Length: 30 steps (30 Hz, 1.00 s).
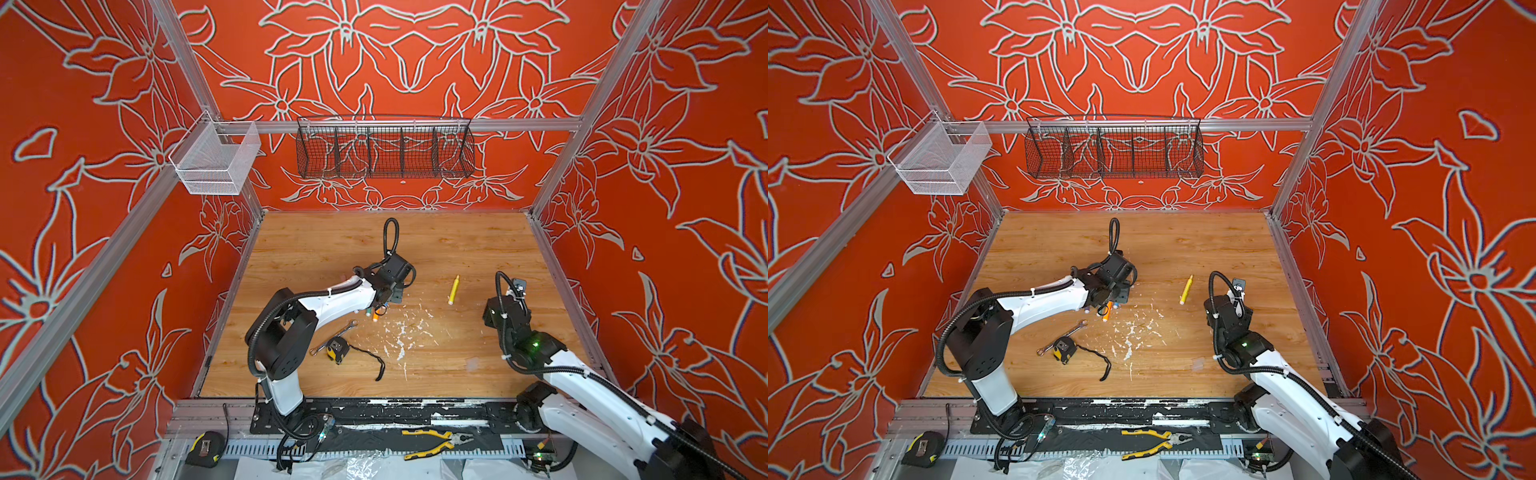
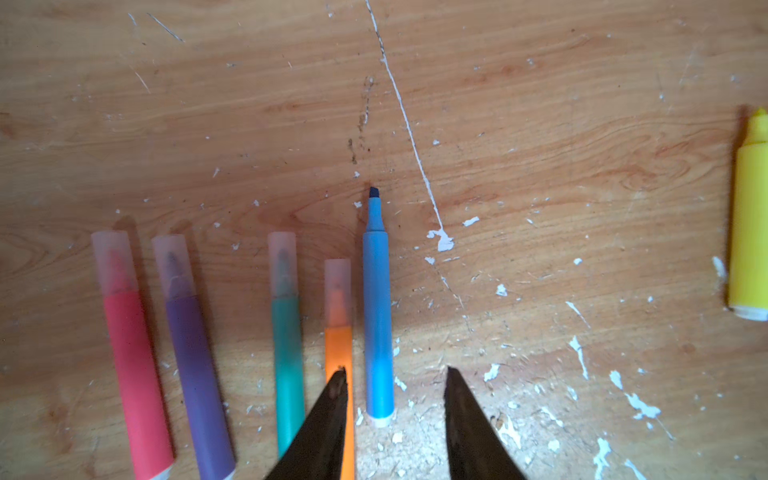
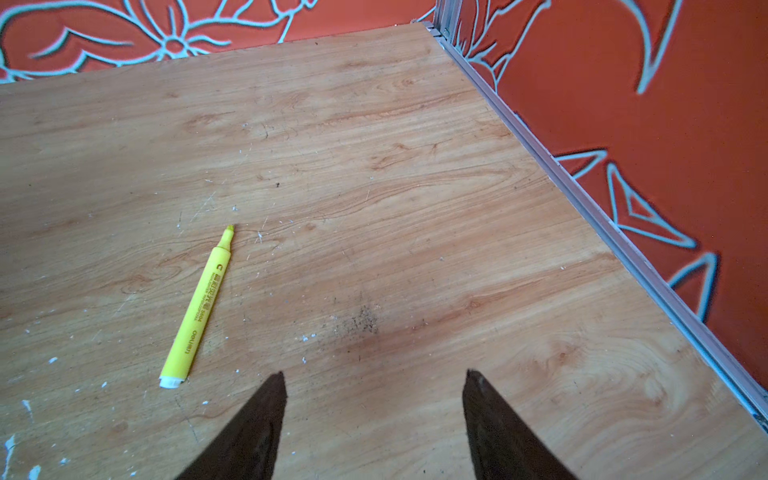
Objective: Insert the pens into the pen caps
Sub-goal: 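Move the left gripper over the blue marker and close on it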
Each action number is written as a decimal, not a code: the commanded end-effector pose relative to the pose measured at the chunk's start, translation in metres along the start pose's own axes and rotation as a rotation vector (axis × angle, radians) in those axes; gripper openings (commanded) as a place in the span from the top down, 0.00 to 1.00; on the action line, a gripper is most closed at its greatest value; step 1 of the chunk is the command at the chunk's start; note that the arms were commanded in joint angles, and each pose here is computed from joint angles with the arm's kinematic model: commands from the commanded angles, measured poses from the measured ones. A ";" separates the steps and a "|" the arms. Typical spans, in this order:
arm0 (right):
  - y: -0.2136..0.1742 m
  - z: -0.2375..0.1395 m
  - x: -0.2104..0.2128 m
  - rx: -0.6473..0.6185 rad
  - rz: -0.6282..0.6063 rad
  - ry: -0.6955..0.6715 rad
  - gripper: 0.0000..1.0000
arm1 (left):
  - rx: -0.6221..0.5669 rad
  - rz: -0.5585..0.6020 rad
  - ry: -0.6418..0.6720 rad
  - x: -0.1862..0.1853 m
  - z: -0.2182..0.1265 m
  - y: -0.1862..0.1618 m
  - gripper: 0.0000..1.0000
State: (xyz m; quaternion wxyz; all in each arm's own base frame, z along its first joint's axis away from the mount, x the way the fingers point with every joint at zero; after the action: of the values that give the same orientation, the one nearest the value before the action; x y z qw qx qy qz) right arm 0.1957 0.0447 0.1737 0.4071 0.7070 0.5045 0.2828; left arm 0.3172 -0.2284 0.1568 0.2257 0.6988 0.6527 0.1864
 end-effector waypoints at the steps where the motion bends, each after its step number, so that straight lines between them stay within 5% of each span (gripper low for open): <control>1: 0.010 -0.003 0.002 -0.024 0.023 0.022 0.31 | 0.060 0.011 0.031 0.001 0.013 -0.006 0.64; 17: 0.011 -0.001 0.006 -0.010 0.010 0.023 0.31 | 0.131 0.024 0.066 -0.001 0.045 -0.022 0.65; 30: 0.011 0.000 0.007 -0.004 0.005 0.025 0.31 | 0.191 0.016 0.076 -0.002 0.068 -0.027 0.77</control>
State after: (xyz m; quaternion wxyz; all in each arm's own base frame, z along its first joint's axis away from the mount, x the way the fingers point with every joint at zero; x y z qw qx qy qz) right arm 0.1989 0.0482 0.1725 0.3969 0.7054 0.5141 0.2838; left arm 0.3369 -0.2411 0.1047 0.1703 0.7123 0.6607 0.1645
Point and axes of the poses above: each gripper's point midway between its finger pads, its own z axis out along the fingers, its own x axis along the line the jaws close on, y = z × x, the point moved 9 cm from there along -z, back along the fingers, and after that the axes turned 2 degrees about -z, right-handed, at the moved point
